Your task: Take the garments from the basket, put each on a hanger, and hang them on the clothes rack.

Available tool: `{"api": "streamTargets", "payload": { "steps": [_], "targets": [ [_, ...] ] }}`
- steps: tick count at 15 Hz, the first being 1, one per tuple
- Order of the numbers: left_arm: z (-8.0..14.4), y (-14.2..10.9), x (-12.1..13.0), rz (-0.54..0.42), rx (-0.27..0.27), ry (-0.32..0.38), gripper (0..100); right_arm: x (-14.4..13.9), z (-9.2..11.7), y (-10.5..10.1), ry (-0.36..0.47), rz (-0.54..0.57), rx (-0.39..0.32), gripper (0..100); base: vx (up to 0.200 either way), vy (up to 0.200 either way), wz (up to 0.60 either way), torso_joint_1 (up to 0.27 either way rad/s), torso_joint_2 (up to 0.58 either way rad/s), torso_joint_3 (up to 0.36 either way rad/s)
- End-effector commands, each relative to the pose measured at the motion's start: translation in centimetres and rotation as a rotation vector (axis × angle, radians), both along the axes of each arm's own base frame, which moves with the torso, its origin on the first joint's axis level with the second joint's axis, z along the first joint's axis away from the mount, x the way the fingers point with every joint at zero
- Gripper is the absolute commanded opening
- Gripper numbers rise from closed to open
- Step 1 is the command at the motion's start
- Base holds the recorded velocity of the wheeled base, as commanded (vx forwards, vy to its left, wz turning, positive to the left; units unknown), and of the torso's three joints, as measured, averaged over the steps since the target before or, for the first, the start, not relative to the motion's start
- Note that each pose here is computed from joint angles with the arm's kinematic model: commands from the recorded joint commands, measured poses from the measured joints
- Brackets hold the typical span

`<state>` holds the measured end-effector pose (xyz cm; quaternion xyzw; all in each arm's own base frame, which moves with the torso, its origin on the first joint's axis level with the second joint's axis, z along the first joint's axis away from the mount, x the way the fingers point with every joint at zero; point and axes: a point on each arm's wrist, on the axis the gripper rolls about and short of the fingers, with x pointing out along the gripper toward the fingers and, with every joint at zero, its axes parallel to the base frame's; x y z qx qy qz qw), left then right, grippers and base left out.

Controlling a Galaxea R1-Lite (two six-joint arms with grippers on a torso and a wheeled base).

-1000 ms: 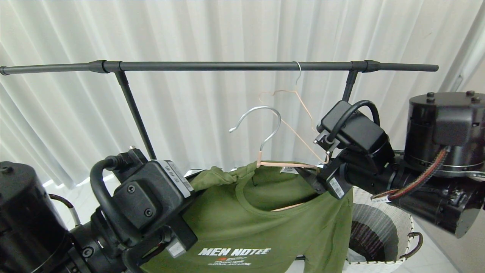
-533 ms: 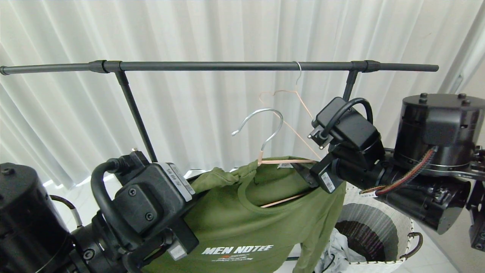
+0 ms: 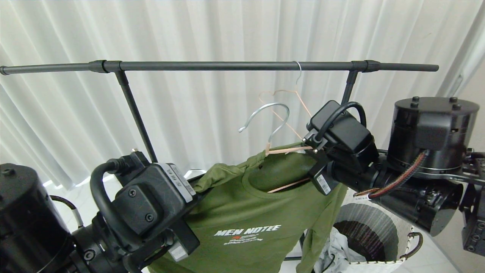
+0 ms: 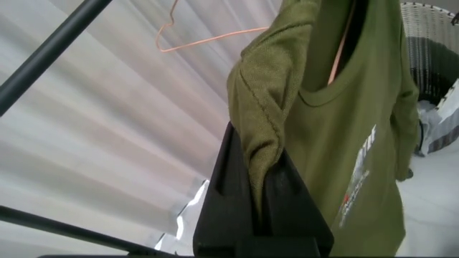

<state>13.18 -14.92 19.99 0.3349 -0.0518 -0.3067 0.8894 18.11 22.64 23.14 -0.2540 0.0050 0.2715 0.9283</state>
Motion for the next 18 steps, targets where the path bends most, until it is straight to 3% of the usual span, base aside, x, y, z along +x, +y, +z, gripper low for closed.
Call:
{"api": "streamTargets", "payload": {
  "steps": [1,3,4,12,16,18],
  "targets": [
    [-0.1,0.0,0.0,0.001,0.005,0.003,0,-0.1,0.1,0.0,-0.003,0.0,0.004,0,0.0,0.0,0.0,0.0,0.0,0.0],
    [-0.1,0.0,0.0,0.001,0.005,0.003,0,-0.2,0.3,-0.1,-0.006,0.005,0.009,0,0.0,0.0,0.0,0.0,0.0,0.0],
    [0.0,0.0,0.0,0.001,0.004,0.002,100,-0.3,0.4,-0.1,-0.011,0.007,0.015,0,0.0,0.0,0.0,0.0,0.0,0.0],
    [0.2,0.5,0.2,0.026,-0.008,-0.004,100,-1.6,0.9,-1.9,-0.089,0.014,-0.017,0,0.0,0.0,0.0,0.0,0.0,0.0],
    [0.9,0.2,-0.4,-0.008,-0.08,-0.031,100,-0.4,1.3,-3.5,-0.1,-0.062,-0.009,0,0.0,0.0,0.0,0.0,0.0,0.0],
    [0.6,0.5,-0.6,-0.006,-0.08,-0.031,100,-0.2,1.6,-4.2,-0.107,-0.088,-0.004,0,0.0,0.0,0.0,0.0,0.0,0.0]
  ]
}}
